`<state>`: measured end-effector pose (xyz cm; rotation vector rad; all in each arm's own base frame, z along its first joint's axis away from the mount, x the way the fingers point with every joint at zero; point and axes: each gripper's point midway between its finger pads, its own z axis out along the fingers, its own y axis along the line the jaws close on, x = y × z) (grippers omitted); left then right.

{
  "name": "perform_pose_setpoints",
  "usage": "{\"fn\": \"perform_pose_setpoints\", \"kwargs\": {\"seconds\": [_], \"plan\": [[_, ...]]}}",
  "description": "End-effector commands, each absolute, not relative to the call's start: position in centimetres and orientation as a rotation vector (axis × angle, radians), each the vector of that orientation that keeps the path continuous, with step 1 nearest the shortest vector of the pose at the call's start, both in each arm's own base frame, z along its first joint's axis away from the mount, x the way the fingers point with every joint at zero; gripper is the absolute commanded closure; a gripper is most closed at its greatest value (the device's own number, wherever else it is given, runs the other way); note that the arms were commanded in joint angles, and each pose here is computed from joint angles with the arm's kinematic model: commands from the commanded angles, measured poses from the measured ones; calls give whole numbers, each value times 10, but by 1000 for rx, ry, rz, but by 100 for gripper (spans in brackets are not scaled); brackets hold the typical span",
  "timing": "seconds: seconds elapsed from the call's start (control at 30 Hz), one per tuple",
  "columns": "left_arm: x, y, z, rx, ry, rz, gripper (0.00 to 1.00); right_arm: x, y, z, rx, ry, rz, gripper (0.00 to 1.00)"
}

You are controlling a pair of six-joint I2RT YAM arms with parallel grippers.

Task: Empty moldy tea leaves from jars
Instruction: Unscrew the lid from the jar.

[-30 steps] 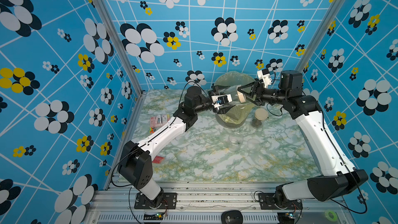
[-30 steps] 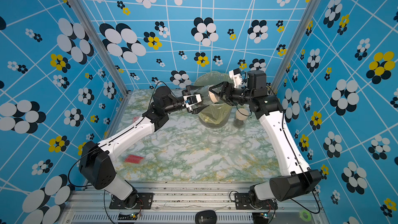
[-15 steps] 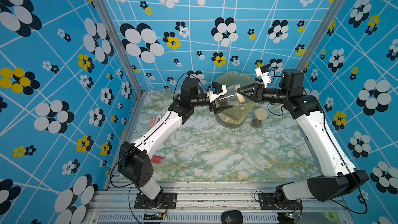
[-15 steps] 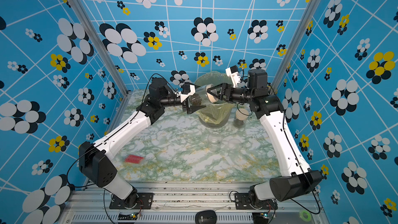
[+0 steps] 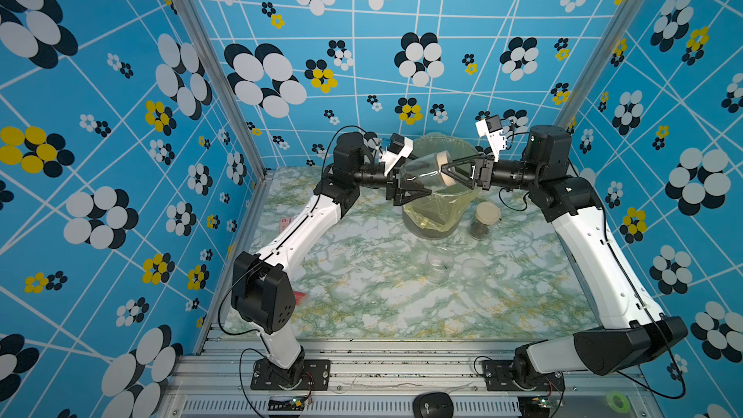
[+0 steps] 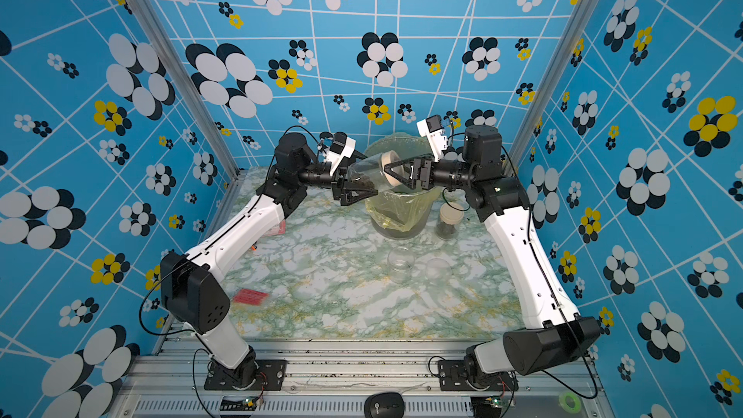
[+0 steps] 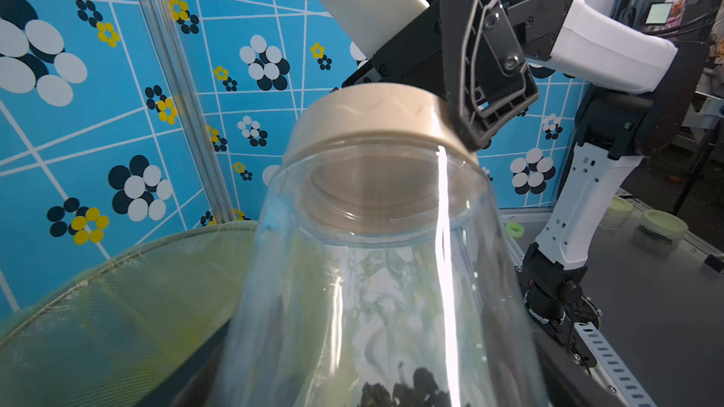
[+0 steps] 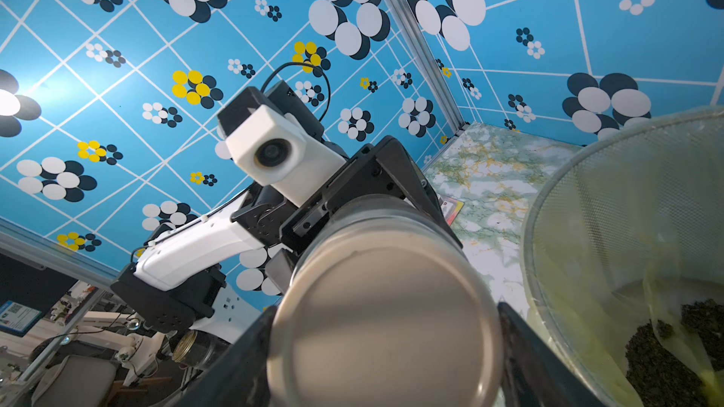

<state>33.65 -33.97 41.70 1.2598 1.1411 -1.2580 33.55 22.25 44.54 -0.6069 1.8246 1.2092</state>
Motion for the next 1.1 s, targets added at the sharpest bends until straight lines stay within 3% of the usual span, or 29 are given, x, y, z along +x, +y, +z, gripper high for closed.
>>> {"fn": "perform_pose_setpoints", "kwargs": {"seconds": [0.0,0.5,0.87,1.07], "plan": [[327,-327,474,1237,1037,-1291,63,329,236,427,-753,1817,1246,43],[329,-328,470,1244,1048,-1325,63,345,233,438,-776,1770,1237,42],[339,-330,465,1233,1057,-1266,63,347,232,447,-733,1735,1253,6],[344,-329,461,1231,1063,-1185,63,346,225,456,-665,1748,1249,1]]}}
